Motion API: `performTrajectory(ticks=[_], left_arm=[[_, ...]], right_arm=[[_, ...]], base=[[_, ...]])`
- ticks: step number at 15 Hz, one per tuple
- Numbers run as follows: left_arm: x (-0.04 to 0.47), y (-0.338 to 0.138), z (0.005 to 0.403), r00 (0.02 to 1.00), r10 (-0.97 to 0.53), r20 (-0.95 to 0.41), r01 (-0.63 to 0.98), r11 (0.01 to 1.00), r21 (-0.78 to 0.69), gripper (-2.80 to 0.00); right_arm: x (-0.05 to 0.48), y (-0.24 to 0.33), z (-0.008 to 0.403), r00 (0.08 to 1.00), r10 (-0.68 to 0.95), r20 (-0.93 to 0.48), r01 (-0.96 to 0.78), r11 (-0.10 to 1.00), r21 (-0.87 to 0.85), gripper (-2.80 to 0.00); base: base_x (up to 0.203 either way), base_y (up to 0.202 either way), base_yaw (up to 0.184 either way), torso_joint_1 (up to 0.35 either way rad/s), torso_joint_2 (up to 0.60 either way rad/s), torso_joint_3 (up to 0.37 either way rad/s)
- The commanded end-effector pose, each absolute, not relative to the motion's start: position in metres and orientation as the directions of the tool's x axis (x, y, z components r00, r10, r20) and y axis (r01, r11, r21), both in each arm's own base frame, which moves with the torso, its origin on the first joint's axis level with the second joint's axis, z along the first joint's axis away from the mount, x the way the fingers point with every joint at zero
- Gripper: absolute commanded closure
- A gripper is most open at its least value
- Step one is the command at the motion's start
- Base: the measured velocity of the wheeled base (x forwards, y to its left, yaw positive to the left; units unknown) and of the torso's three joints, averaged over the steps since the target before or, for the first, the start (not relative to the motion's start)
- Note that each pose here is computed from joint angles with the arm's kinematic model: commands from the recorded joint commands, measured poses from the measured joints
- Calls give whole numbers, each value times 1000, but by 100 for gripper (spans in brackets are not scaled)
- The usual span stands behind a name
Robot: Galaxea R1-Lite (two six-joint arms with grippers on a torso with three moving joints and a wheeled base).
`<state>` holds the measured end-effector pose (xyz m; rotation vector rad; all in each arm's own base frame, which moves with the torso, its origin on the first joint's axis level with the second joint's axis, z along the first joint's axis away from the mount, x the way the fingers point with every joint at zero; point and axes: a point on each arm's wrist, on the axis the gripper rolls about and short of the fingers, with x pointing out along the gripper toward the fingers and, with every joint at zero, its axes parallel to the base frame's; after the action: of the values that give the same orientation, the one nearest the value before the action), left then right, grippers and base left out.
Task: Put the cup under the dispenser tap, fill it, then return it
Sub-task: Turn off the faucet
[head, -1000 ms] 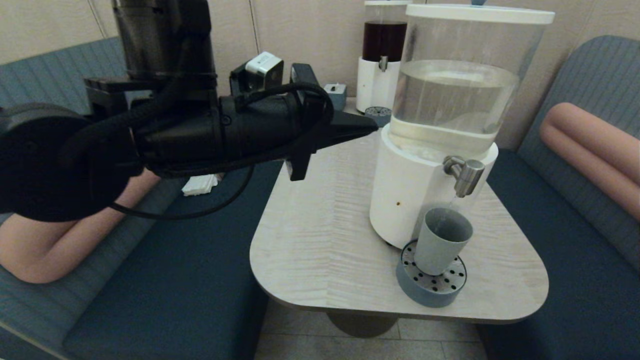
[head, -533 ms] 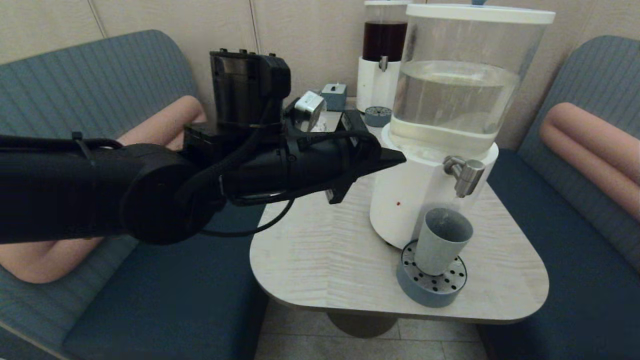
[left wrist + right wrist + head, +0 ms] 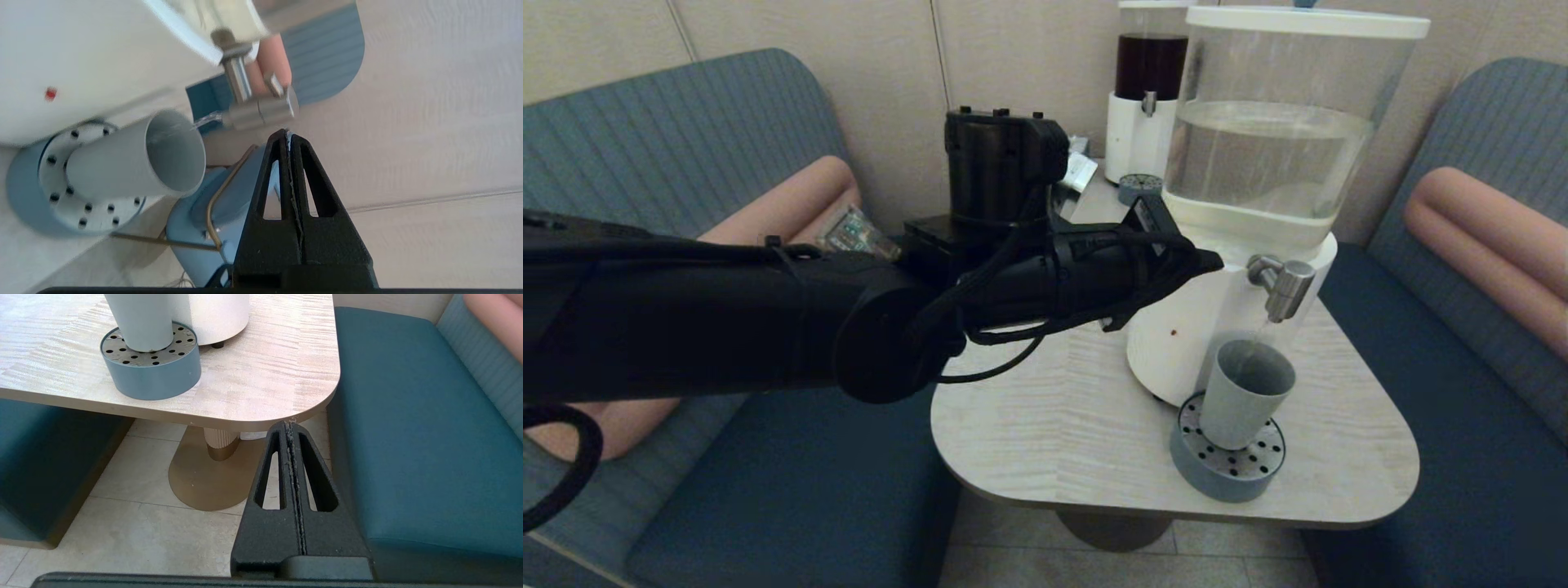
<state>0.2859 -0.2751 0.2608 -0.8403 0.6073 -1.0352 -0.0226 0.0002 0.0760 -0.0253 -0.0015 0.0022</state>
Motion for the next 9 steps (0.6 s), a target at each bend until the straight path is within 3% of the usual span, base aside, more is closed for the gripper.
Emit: performTrajectory(ticks=[1, 9], left_arm=[[290, -286, 255, 395, -917, -53, 485, 257, -836, 0], [296, -307, 247, 375, -926, -50, 494, 245, -834, 0]], right_arm=[[-23, 0, 76, 1000, 3, 2, -3, 1000, -26, 0], [-23, 0, 76, 1000, 3, 2, -3, 1000, -26, 0]], base=[[0, 0, 0, 0, 0, 0], [0, 0, 0, 0, 0, 0]])
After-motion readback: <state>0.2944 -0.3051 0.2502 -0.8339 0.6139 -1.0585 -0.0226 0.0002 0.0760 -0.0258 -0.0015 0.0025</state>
